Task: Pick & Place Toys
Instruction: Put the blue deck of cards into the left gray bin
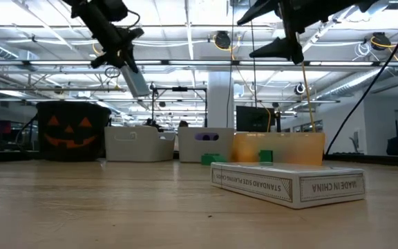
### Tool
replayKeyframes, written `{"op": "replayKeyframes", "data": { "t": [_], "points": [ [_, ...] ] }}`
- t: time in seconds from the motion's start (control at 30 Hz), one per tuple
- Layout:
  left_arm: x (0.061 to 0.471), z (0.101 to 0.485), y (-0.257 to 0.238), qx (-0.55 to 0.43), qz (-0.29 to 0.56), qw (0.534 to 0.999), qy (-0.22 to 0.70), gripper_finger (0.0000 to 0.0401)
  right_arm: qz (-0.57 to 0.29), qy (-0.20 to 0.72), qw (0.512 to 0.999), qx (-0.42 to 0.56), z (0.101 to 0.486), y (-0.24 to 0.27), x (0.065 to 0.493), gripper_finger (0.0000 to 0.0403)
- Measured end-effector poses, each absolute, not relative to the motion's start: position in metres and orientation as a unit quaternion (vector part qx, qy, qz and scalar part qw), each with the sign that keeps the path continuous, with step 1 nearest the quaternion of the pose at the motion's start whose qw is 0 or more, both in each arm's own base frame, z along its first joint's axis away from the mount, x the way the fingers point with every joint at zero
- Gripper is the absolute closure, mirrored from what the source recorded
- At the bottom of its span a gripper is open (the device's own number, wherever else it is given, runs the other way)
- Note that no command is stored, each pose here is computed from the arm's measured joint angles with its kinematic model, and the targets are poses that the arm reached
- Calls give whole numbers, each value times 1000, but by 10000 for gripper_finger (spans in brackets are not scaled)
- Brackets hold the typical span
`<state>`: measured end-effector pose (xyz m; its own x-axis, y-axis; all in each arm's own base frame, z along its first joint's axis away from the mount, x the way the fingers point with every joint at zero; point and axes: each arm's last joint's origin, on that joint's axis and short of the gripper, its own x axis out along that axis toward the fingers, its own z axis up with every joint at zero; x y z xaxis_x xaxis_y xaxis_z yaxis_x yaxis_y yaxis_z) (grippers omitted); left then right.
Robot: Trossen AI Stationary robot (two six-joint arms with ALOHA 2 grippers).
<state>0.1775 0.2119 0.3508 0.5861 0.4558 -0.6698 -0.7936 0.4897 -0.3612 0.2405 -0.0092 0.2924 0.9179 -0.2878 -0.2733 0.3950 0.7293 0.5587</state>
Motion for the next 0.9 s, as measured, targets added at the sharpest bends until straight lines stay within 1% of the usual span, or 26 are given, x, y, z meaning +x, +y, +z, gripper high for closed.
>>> {"op": "replayKeyframes", "data": {
  "t": [0.13, 0.3, 0.43, 0.57, 0.7, 0.9],
  "points": [
    [178, 339, 221, -335, 380, 815, 282, 326, -203, 77, 920, 328, 292, -18, 240, 46],
    [197, 328, 230, -330, 370, 809, 315, 328, -220, 70, 915, 330, 292, -27, 239, 46],
    [212, 333, 236, -309, 380, 808, 327, 325, -229, 67, 913, 330, 292, -32, 239, 46],
    [225, 333, 244, -279, 402, 790, 370, 323, -233, 67, 913, 329, 292, -35, 238, 46],
    [237, 330, 250, -269, 403, 777, 401, 322, -233, 73, 915, 320, 291, -35, 238, 46],
    [254, 313, 251, -273, 403, 761, 429, 321, -204, 96, 926, 304, 290, -37, 238, 46]
  ]
}}
